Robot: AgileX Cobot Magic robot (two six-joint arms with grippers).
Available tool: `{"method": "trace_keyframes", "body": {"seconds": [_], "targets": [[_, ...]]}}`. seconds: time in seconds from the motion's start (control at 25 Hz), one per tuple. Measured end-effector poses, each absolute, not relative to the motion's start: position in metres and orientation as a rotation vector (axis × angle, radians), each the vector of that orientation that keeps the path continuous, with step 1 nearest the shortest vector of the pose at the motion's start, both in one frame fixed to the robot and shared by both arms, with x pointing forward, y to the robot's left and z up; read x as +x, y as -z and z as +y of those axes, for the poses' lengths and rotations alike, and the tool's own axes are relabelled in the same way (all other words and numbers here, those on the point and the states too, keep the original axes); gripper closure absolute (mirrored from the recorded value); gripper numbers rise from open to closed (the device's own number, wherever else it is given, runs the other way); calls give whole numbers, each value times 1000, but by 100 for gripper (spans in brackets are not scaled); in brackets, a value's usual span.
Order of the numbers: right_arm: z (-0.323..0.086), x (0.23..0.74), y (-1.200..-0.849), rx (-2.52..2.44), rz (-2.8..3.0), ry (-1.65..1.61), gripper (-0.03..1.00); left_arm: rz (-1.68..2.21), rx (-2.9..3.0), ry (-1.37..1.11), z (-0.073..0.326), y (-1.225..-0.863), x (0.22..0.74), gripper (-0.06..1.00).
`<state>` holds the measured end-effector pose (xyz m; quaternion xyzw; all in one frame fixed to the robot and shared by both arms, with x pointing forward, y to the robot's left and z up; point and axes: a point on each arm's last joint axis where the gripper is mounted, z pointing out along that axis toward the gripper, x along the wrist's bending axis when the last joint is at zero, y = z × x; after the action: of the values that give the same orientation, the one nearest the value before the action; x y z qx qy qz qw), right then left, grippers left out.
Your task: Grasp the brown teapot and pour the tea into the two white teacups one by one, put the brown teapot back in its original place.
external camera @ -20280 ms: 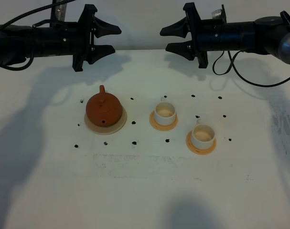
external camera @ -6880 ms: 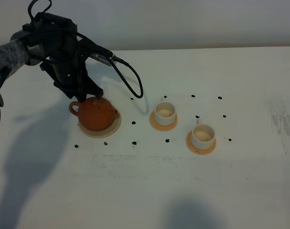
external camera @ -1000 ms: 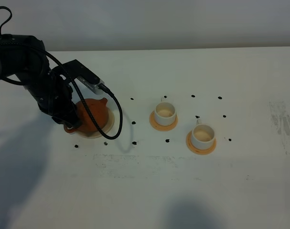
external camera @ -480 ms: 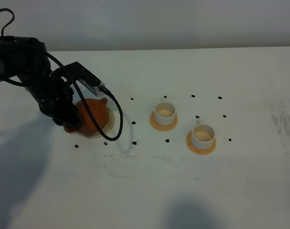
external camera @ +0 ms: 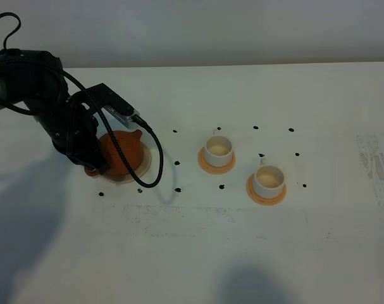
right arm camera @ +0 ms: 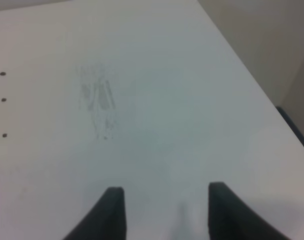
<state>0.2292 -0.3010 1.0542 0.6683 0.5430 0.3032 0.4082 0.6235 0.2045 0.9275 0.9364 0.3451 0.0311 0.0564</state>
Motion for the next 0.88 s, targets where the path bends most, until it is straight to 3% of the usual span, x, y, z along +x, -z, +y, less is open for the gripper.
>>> {"method": "trace_keyframes", "body": {"seconds": [0.88], "targets": [[-301,229,-1054,1684,1368,-764,57,747,2855,-279,196,-958,624,86]]}}
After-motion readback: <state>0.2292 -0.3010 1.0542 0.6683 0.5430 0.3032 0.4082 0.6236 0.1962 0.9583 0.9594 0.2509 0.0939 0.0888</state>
